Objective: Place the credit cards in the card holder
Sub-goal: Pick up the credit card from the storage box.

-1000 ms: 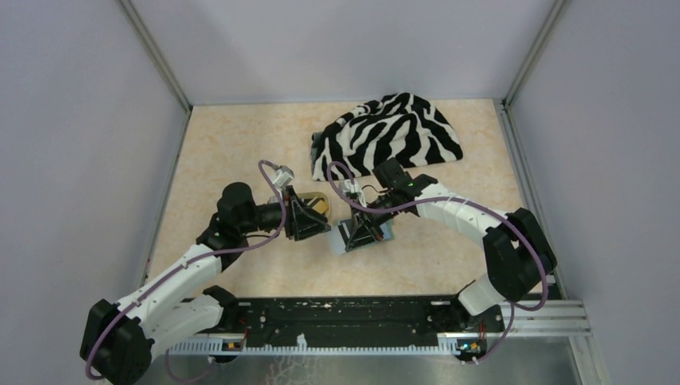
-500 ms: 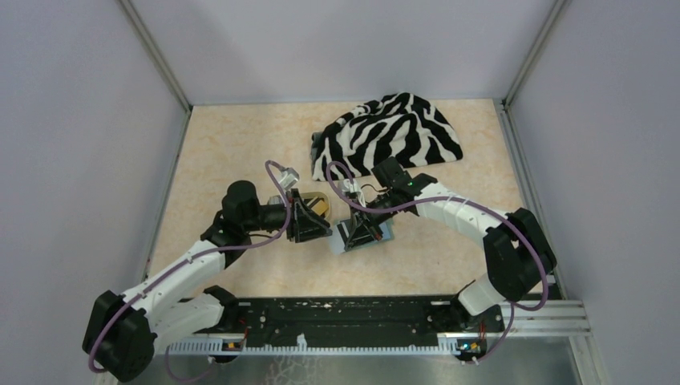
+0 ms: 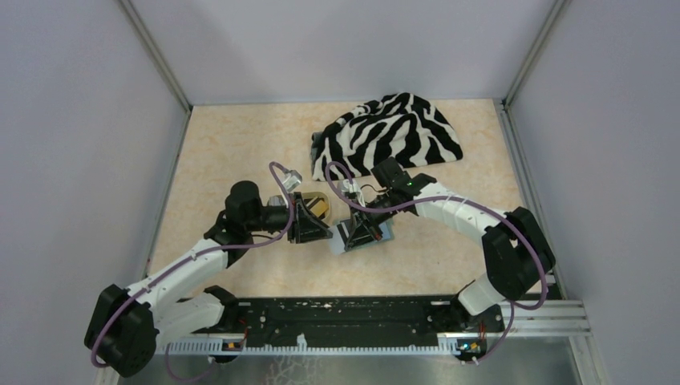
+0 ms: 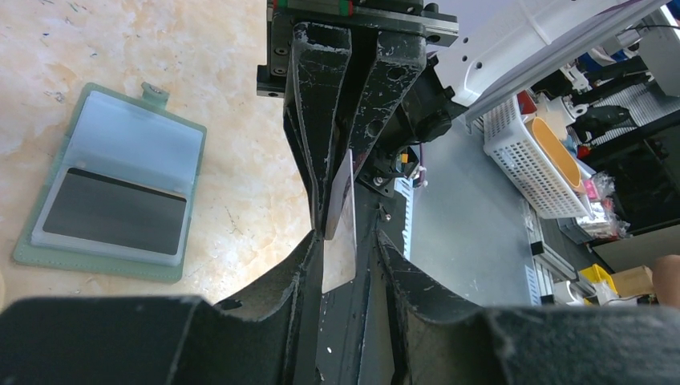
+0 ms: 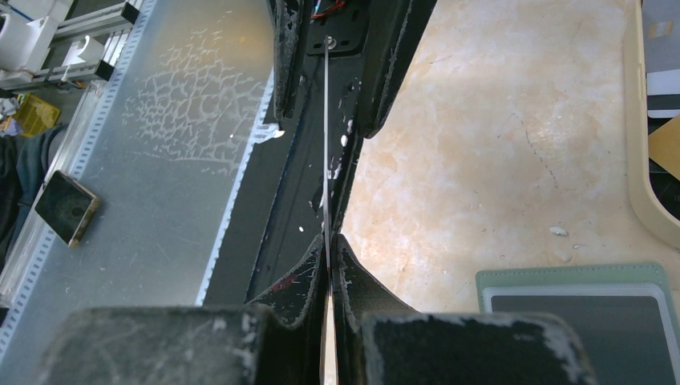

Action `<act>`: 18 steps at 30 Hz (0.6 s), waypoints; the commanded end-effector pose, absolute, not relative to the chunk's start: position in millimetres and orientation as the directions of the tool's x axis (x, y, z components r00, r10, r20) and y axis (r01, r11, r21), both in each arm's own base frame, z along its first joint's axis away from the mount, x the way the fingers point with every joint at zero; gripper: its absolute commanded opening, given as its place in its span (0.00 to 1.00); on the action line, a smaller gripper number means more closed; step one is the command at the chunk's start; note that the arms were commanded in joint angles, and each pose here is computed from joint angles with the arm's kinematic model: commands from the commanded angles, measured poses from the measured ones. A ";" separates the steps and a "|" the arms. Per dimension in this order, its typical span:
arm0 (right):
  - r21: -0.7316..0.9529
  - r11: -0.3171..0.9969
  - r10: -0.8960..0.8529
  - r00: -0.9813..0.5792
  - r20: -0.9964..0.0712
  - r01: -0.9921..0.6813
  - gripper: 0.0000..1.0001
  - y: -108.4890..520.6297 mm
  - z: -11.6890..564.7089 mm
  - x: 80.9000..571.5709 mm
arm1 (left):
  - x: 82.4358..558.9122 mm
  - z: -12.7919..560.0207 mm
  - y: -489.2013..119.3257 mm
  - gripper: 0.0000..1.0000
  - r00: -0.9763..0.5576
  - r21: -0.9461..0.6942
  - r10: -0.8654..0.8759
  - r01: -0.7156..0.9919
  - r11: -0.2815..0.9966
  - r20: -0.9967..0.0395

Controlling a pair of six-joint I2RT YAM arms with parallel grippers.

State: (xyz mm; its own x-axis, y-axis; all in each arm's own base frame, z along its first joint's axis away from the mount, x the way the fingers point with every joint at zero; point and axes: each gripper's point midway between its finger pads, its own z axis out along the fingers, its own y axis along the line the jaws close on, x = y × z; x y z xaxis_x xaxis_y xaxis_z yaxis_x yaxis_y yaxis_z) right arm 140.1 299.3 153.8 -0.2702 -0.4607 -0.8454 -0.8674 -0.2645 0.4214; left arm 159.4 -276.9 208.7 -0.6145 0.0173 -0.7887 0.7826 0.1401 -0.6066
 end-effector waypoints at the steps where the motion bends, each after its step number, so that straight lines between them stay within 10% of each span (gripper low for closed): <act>1: 0.363 -0.301 -0.425 -0.217 -0.879 -0.882 0.00 308.4 168.1 145.6 | 157.0 209.3 -277.3 0.34 -0.596 -0.590 0.019 0.799 0.116 -0.803; 18: 0.367 -0.296 -0.429 -0.221 -0.876 -0.882 0.00 308.6 165.8 146.6 | 155.3 201.5 -280.0 0.23 -0.620 -0.615 0.038 0.783 0.090 -0.784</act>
State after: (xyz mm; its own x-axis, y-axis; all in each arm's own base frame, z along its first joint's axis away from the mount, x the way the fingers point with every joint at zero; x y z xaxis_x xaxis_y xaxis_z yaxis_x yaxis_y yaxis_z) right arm 142.1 299.3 149.7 -0.2721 -0.4706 -0.8393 -0.8698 -0.2529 0.4237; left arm 159.3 -279.2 199.6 -0.6326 0.0329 -0.7738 0.7705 0.1278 -0.6245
